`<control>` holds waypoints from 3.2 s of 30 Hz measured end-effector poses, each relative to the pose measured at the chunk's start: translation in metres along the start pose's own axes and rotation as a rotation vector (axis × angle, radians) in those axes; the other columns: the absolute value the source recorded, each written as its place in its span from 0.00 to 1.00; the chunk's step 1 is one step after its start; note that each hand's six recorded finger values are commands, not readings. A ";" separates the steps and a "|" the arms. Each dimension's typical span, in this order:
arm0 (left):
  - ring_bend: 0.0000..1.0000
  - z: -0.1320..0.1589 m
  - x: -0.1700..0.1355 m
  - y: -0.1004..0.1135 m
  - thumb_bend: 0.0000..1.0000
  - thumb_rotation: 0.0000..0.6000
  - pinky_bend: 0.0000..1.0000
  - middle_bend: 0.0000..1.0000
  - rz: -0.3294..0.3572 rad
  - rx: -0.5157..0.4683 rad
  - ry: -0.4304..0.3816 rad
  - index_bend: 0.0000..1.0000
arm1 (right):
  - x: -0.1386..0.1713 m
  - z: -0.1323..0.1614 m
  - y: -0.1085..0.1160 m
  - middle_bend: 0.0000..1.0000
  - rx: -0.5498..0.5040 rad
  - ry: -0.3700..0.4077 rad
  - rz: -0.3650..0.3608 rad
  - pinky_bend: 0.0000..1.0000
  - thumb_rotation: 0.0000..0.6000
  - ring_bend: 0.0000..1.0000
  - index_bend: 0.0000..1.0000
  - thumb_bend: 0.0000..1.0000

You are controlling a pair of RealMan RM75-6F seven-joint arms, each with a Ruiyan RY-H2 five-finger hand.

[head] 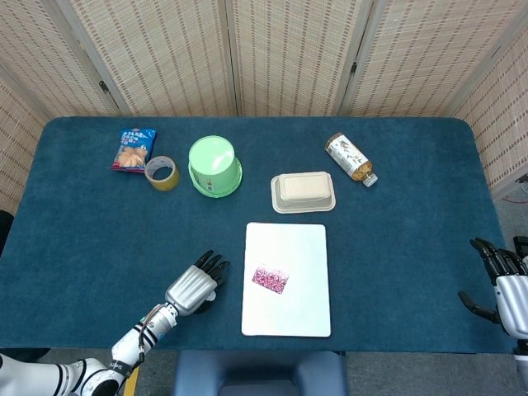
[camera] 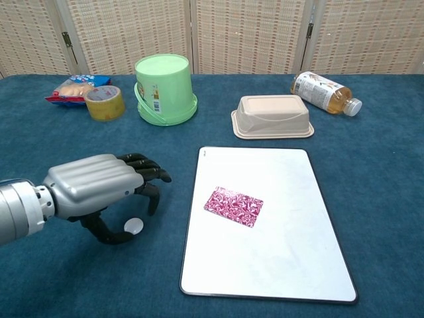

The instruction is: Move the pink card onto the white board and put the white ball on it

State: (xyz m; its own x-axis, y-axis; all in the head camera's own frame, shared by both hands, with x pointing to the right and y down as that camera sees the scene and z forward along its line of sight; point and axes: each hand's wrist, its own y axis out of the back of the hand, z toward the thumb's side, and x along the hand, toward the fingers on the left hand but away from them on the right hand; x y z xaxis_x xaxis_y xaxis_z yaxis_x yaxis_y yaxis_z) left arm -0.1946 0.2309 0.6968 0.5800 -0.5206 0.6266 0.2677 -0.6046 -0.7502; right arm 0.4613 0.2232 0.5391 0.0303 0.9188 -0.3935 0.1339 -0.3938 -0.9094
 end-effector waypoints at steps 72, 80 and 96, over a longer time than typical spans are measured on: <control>0.08 0.069 0.090 0.065 0.38 1.00 0.00 0.15 0.061 -0.003 -0.103 0.49 | 0.003 -0.006 0.005 0.15 0.009 -0.029 -0.006 0.16 1.00 0.20 0.10 0.25; 0.08 0.090 0.109 0.071 0.38 1.00 0.00 0.15 0.050 0.017 -0.115 0.49 | 0.005 -0.009 0.005 0.15 0.006 -0.039 -0.008 0.16 1.00 0.20 0.10 0.25; 0.07 0.087 0.116 0.064 0.36 1.00 0.00 0.15 0.010 0.020 -0.068 0.30 | 0.009 -0.014 0.005 0.15 0.004 -0.049 -0.012 0.16 1.00 0.20 0.10 0.25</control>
State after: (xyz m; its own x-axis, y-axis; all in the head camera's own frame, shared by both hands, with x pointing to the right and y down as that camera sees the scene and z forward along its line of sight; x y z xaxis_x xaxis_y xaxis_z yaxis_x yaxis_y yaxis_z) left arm -0.0429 0.1844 0.7037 0.6333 -0.4839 0.6039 0.2764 -0.5874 -0.7606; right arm 0.4758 0.2294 0.5328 -0.0198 0.9212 -0.3887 0.1303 -0.3831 -0.9145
